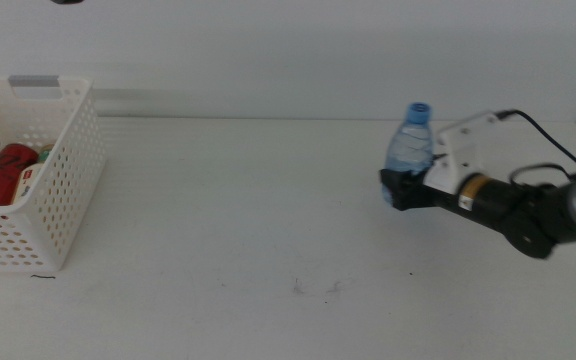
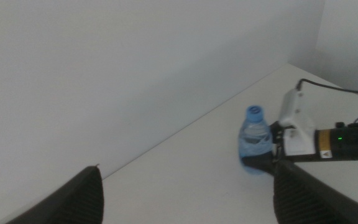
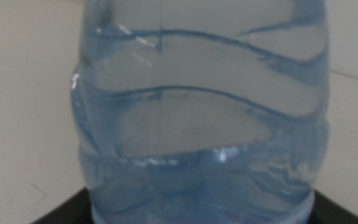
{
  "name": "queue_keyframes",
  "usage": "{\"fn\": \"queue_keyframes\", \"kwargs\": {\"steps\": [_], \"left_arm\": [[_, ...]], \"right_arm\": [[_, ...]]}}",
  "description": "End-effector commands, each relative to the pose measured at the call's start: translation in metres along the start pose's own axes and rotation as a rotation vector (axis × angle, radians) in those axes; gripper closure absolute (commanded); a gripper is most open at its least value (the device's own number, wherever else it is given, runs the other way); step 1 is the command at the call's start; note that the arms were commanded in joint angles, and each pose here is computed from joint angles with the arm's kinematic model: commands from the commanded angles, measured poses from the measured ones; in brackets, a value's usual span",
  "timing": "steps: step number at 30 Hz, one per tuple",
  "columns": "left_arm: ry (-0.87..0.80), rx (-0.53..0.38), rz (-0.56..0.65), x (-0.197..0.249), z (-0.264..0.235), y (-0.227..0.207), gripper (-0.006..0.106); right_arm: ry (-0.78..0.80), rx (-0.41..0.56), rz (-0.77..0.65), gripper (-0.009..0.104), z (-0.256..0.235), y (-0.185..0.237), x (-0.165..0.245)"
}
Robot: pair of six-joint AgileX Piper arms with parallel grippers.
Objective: Use arms to grab the bottles and put them into the dustbin to the left of the table.
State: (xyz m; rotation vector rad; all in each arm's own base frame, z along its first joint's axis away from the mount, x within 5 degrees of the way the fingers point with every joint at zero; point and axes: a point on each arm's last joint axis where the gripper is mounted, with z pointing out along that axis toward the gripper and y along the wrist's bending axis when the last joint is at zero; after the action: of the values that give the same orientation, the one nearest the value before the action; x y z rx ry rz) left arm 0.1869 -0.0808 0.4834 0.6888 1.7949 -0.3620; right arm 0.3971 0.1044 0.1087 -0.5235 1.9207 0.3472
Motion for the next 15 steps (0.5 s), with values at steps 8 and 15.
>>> {"fn": "queue_keyframes", "kwargs": {"steps": [8, 15], "left_arm": [[-0.016, -0.010, 0.000, -0.001, -0.001, 0.000, 0.007], [-0.016, -0.010, 0.000, -0.001, -0.001, 0.000, 0.007]], "right_arm": [[-0.048, -0.168, -0.187, 0.098, 0.051, 0.099, -0.068], [-0.082, -0.258, -0.167, 0.098, 0.097, 0.143, -0.058]]}}
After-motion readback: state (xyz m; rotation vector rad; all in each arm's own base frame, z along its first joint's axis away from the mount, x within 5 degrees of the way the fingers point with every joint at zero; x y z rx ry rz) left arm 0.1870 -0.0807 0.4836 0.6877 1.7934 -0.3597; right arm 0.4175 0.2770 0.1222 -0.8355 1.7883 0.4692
